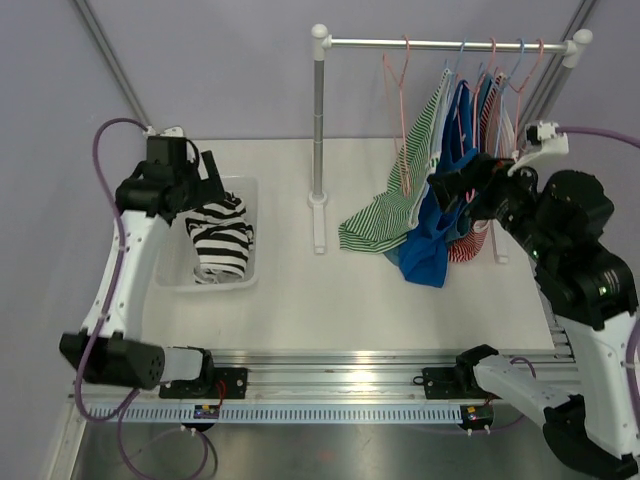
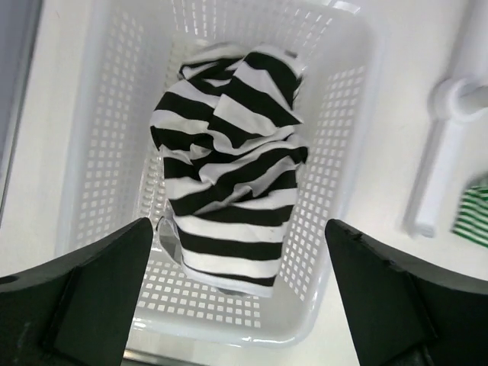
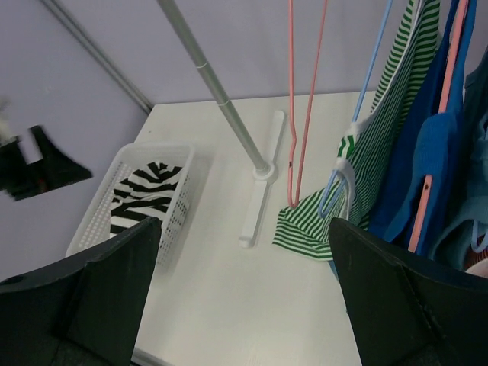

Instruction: Remove the tank top from the hanger

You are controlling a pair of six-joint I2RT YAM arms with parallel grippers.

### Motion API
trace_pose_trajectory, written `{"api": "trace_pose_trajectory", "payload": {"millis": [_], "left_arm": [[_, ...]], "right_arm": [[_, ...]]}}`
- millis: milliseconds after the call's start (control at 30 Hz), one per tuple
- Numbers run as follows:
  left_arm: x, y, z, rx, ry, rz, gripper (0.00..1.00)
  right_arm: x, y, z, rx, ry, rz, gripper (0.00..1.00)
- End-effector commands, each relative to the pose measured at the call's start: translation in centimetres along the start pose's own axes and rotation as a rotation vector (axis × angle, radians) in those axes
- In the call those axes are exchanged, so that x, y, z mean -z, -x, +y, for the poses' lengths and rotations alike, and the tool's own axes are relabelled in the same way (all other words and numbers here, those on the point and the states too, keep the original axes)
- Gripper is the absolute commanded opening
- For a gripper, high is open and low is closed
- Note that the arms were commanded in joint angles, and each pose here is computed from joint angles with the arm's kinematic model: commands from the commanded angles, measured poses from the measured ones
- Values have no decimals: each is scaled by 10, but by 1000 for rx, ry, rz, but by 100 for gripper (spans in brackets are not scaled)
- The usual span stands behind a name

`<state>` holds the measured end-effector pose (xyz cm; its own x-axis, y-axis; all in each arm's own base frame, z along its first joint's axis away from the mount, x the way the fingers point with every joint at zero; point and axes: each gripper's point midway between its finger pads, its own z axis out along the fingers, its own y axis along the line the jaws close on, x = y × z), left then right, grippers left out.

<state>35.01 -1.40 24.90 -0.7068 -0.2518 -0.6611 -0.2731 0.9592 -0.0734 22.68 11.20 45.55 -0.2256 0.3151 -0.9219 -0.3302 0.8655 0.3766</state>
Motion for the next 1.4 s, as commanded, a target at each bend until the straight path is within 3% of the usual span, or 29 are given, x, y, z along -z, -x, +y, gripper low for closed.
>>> {"api": "trace_pose_trajectory", "payload": {"millis": [0,133,300,433,700,767,1100,1300,1367], "left_arm": [[66,12,-13,-14,-183,-216,99],[106,-32,-14,-35,-354,-393,99],[95,-67,11,-16,-293,-449,99],[89,-81,2,-27,-348,-404,99],[92,-86,-8,-47,-397,-397,99],[93,-89,-15,-61,-434,-387,99],[88,-92,-20,-76,-446,-354,99],[87,-93,-21,-80,-447,-351,99],[87,-93,-20,-77,-443,-350,99]], "right_arm": [[-37,3,-20,29,-136,59,100],[-66,18,-42,56,-285,39,93],[-112,21,-63,128,-401,72,81],[-131,38,-78,179,-501,40,77],[-180,21,-94,228,-562,94,61],[-185,21,-100,235,-591,84,52],[-200,20,-111,277,-643,71,36],[-198,25,-113,269,-661,52,10],[-194,30,-110,249,-656,29,7]]}}
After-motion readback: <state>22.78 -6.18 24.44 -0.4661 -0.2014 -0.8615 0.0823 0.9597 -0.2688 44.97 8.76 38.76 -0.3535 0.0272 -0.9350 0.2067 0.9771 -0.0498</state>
